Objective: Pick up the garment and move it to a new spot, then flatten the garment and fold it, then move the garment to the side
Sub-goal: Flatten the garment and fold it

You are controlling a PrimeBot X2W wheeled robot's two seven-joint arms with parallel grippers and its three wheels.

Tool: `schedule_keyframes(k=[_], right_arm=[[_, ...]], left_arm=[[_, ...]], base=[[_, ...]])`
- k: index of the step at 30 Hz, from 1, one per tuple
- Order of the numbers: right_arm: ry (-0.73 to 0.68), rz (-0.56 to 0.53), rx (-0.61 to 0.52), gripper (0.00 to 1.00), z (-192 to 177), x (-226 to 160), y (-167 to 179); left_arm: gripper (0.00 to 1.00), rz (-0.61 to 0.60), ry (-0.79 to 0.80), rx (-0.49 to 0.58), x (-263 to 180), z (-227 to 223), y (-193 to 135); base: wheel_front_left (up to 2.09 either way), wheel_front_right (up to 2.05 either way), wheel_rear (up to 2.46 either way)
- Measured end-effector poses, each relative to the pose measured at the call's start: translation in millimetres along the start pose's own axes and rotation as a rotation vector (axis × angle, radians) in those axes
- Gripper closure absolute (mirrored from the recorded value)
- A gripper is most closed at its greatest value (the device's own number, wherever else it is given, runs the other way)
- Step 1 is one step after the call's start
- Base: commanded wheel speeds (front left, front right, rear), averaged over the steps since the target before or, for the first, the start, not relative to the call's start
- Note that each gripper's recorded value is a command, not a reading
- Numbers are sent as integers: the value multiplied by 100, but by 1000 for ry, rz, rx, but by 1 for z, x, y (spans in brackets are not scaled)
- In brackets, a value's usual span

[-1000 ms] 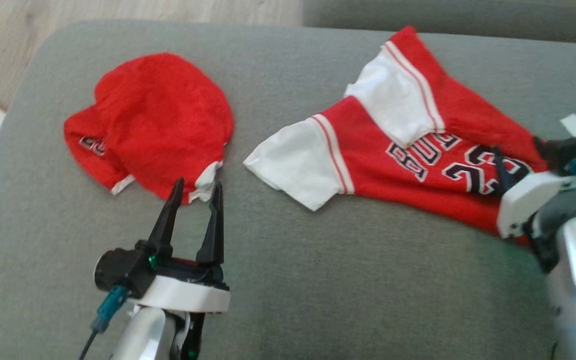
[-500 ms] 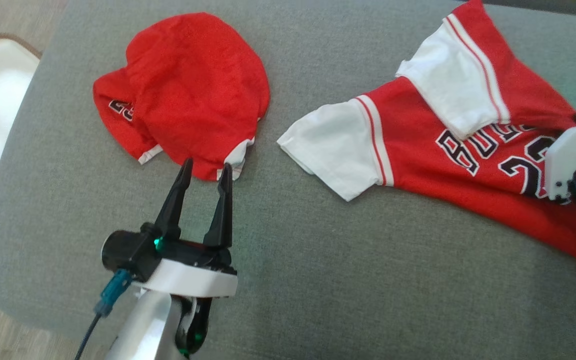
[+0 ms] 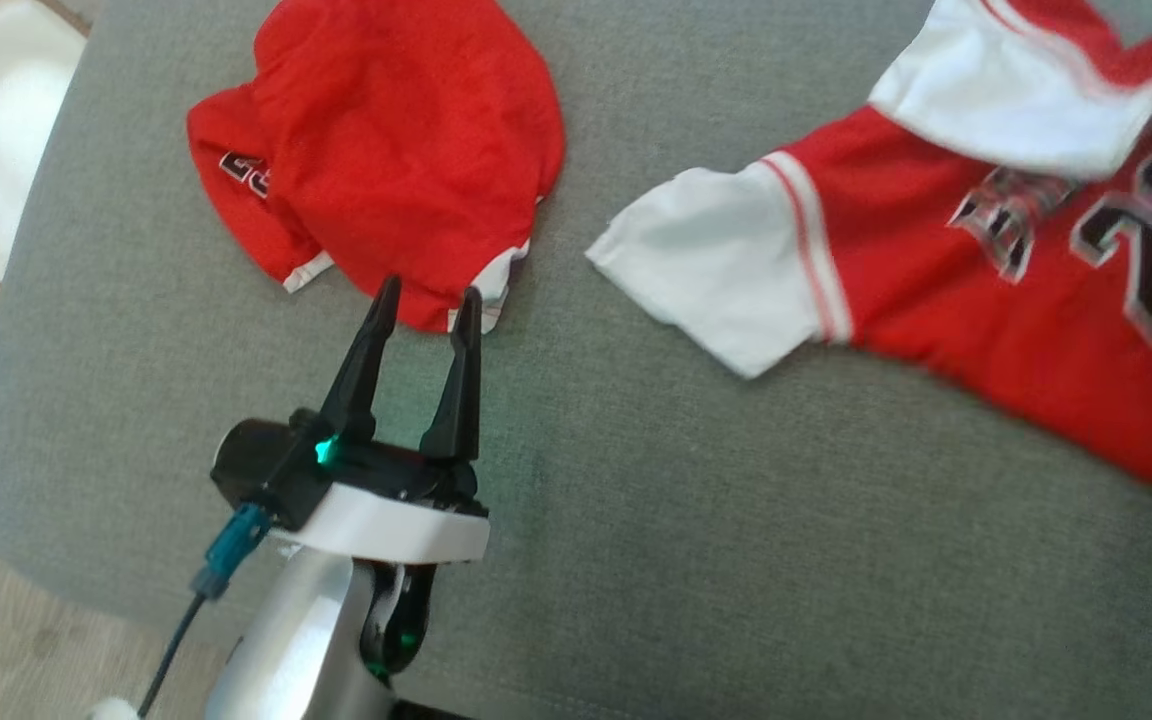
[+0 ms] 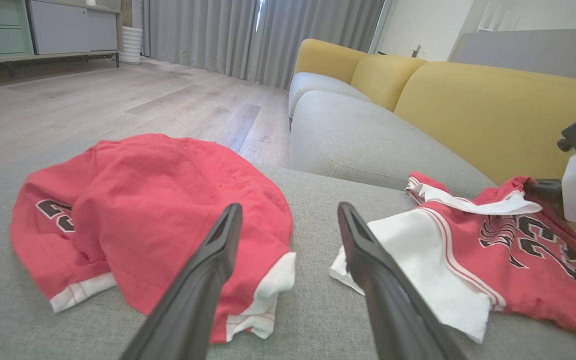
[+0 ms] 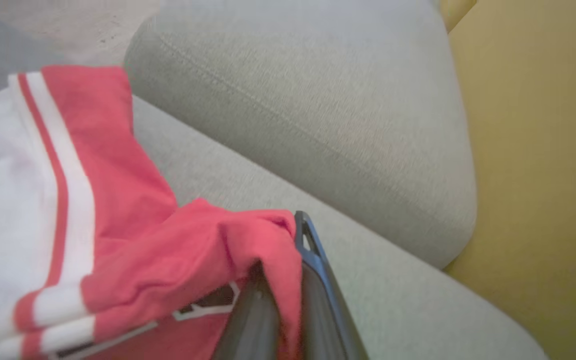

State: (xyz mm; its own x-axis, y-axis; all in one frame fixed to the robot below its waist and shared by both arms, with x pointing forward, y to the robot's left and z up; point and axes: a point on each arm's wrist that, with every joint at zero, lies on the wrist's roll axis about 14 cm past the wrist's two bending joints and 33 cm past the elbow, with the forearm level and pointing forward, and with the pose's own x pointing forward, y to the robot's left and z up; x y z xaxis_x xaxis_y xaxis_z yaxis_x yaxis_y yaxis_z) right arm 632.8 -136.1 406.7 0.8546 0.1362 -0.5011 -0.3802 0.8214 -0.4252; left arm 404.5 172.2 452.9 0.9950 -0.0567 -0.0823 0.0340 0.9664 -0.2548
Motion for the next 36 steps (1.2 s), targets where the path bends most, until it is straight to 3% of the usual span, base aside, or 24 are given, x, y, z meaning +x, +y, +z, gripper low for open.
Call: schedule_keyframes(k=[8, 9, 10, 11, 15, 22, 36], right_arm=[[-139, -59, -119, 100, 59, 25, -22], [-139, -56, -124, 84, 60, 28, -20], [-144, -53, -128, 22, 61, 30, -19], [-157, -51, -131, 0, 63, 31, -17], [-173, -50, -120, 0, 63, 33, -16], [-246, -41, 3, 0, 73, 13, -12], [-501, -57, 395, 0, 70, -96, -3]], left_arm=[[0, 23, 9, 0, 4, -2, 9], [0, 26, 9, 2, 4, -2, 10], [0, 30, 11, 1, 4, -2, 11], [0, 33, 12, -2, 3, -3, 12], [0, 36, 16, -2, 3, -4, 13], [0, 10, -17, -7, 5, 6, 4], [0, -76, -112, -1, -7, 35, -28]], base=[[0, 0, 0], [0, 0, 0], [0, 0, 0], [0, 0, 0], [0, 0, 0], [0, 0, 0], [0, 0, 0]])
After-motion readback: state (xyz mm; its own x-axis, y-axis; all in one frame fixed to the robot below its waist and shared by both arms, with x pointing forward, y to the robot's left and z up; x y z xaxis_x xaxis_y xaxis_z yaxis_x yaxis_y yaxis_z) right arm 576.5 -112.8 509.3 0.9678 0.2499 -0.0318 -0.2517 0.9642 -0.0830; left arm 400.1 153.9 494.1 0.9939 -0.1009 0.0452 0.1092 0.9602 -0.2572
